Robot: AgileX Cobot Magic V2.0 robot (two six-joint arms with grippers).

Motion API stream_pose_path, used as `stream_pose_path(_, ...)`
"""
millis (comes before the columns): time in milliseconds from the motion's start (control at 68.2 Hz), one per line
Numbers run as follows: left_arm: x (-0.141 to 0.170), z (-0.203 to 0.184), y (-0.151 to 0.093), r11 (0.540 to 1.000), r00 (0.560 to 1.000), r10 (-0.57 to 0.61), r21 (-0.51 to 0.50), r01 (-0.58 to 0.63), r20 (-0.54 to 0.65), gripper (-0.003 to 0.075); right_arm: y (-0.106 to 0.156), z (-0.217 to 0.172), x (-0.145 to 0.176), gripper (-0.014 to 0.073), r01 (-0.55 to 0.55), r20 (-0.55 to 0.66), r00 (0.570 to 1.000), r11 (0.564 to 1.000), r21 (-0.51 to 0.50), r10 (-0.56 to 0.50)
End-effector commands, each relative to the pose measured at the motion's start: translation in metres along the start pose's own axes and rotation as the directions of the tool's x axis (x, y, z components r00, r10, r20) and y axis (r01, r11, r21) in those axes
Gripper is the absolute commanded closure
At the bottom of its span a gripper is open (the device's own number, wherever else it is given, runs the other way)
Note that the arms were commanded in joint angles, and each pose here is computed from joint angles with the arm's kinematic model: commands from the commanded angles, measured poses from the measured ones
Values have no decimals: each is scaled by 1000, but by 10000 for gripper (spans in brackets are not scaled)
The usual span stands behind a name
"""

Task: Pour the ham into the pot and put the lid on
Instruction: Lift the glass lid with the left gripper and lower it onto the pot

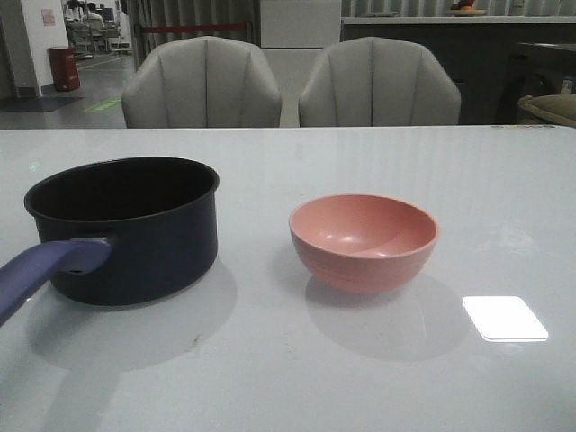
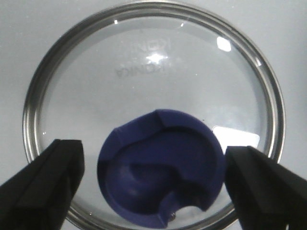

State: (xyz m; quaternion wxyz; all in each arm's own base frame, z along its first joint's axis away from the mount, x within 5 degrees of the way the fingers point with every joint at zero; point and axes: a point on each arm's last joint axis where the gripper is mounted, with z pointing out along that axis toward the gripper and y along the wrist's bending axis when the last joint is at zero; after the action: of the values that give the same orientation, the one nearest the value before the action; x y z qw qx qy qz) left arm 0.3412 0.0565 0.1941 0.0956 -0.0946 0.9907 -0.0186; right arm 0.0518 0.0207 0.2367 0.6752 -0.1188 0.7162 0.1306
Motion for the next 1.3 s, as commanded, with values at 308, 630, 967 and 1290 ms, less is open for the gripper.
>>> stream_pose_path(308,-14,-6,0,1000,998,-1,-1,1,69,450,-1,-1,-16,449,17,102,995,1000,20,-19)
stream_pose_path(630,-28,-41,-6,1000,988,15,4,-16,156,473,-1,-1,-16,449,17,102,995,1000,20,-19)
stream_pose_path(967,-34,-135,-76,967,887,225,21,-255,403,473,-1,-1,-16,449,17,102,995,1000,20,-19)
stream_pose_path(1290,-13,-136,-164,878,834,411,87,-471,368,469,-1,-1,-16,449,17,102,995,1000,20,-19)
